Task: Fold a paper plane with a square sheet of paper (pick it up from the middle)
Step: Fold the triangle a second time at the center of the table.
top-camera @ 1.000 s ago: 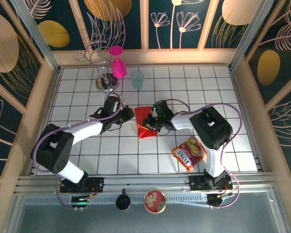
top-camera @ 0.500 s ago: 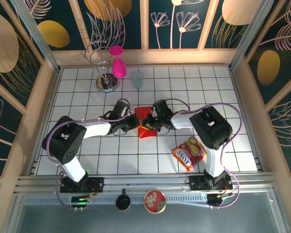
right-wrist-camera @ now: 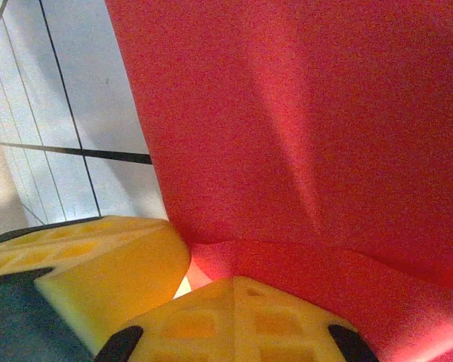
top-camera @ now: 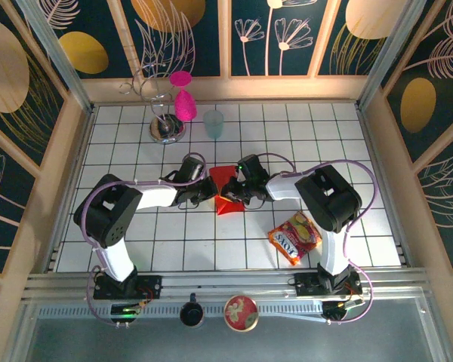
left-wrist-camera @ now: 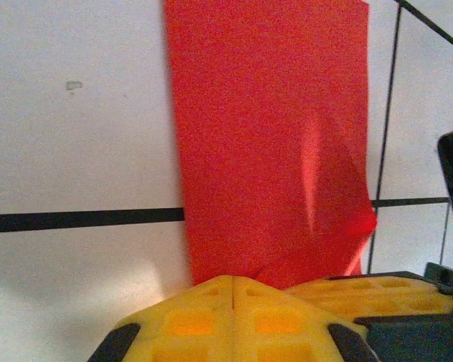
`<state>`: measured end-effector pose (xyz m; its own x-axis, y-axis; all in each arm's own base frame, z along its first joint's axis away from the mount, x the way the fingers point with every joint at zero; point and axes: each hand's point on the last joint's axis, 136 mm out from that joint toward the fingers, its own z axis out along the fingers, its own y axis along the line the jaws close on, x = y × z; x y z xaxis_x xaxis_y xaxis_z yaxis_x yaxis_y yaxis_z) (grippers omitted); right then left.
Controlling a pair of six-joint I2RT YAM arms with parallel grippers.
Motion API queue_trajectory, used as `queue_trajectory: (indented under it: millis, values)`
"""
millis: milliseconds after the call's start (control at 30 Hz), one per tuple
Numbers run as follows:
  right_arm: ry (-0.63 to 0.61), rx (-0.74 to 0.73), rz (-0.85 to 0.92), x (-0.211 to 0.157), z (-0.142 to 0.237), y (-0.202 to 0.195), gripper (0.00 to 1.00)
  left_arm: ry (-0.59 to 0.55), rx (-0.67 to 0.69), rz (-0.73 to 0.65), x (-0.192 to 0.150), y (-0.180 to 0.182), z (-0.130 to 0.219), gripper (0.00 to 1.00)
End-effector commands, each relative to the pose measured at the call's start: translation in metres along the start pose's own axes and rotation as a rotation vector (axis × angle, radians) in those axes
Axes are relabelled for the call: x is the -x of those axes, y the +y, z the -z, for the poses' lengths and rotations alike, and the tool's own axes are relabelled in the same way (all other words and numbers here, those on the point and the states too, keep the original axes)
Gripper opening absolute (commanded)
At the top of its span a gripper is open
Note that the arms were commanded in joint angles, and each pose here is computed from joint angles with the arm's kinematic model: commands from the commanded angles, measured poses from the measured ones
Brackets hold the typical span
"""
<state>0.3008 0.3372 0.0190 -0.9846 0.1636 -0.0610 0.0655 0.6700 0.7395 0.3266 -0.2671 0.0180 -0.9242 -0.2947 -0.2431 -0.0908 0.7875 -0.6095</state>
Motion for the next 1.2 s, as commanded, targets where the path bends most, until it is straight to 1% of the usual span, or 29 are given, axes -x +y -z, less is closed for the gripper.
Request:
queue_trajectory:
  millis: [0, 100, 200, 500, 700, 867, 1033, 1067, 1167]
  values:
    - [-0.018, 0.029, 0.019, 0.004, 0.010, 0.005, 0.00, 0.026, 0.064, -0.002, -0.007, 0.016, -0.006, 0.00]
    - [-0.058, 0.116, 0.068, 0.013, 0.024, 0.033, 0.00, 0.043, 0.087, -0.002, -0.013, 0.024, -0.008, 0.00]
    - [-0.084, 0.142, 0.089, 0.020, 0.031, 0.042, 0.00, 0.049, 0.101, -0.002, -0.016, 0.028, -0.008, 0.00]
    - [-0.065, 0.042, 0.042, 0.018, 0.011, 0.006, 0.00, 0.052, 0.110, -0.001, -0.017, 0.031, -0.009, 0.00]
    - [-0.078, -0.029, 0.012, 0.016, 0.009, -0.021, 0.00, 0.057, 0.166, 0.004, -0.022, 0.046, -0.008, 0.00]
    - [-0.114, -0.053, -0.024, 0.019, 0.017, -0.041, 0.00, 0.070, 0.243, 0.008, -0.032, 0.070, -0.006, 0.00]
    - [-0.159, -0.047, -0.032, 0.030, 0.031, -0.048, 0.00, 0.086, 0.286, 0.016, -0.044, 0.088, -0.004, 0.00]
    - [-0.188, -0.053, -0.054, 0.042, 0.039, -0.055, 0.01, 0.087, 0.286, 0.017, -0.045, 0.089, -0.003, 0.00]
    - [-0.233, -0.076, -0.064, 0.057, 0.052, -0.061, 0.01, 0.083, 0.280, 0.014, -0.045, 0.088, -0.002, 0.00]
